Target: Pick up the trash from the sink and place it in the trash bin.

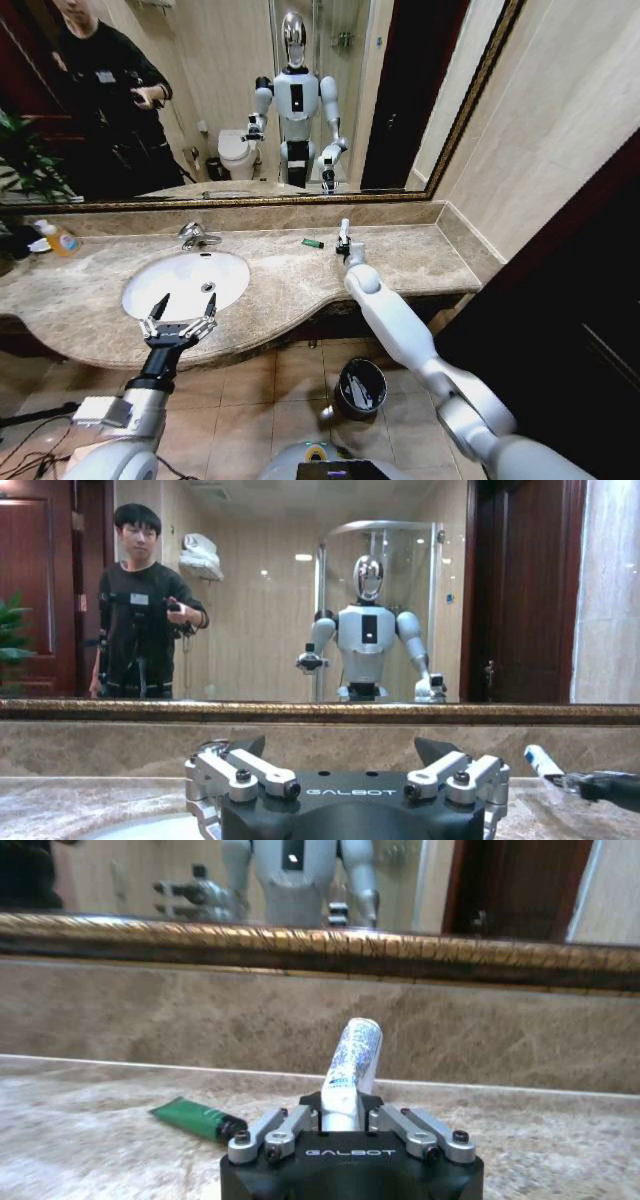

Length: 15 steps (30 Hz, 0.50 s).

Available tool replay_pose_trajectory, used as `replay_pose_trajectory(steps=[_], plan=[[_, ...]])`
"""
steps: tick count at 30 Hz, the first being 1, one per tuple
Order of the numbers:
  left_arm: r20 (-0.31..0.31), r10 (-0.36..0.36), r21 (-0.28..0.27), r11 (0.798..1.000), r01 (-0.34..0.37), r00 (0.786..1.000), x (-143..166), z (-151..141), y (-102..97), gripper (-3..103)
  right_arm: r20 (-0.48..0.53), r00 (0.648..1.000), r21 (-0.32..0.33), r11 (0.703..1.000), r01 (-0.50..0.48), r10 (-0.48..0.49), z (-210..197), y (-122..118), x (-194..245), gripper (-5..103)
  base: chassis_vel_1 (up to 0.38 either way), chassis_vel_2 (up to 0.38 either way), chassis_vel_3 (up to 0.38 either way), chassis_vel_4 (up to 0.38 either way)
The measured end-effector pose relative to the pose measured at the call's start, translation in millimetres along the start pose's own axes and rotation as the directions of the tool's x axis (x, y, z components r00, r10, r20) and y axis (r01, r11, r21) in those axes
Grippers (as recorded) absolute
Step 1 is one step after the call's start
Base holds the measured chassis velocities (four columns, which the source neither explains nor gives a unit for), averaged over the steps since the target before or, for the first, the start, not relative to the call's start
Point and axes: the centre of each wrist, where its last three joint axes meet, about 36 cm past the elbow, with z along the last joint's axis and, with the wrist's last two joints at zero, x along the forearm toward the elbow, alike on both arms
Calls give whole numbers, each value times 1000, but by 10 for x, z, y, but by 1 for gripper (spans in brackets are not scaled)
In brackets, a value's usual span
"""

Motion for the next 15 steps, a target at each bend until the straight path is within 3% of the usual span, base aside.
replay_pose_trajectory(steps=[7, 15], plan=[[0, 0, 0, 1000, 0, 1000, 0, 0, 0, 100, 57, 987, -16, 989, 149, -148, 246, -281, 827, 21, 0, 0, 0, 0], [0, -1, 0, 1000, 1, 1000, 0, 0, 0, 100, 105, 961, -47, 964, 261, -255, 601, -582, 1390, 21, 0, 0, 0, 0]])
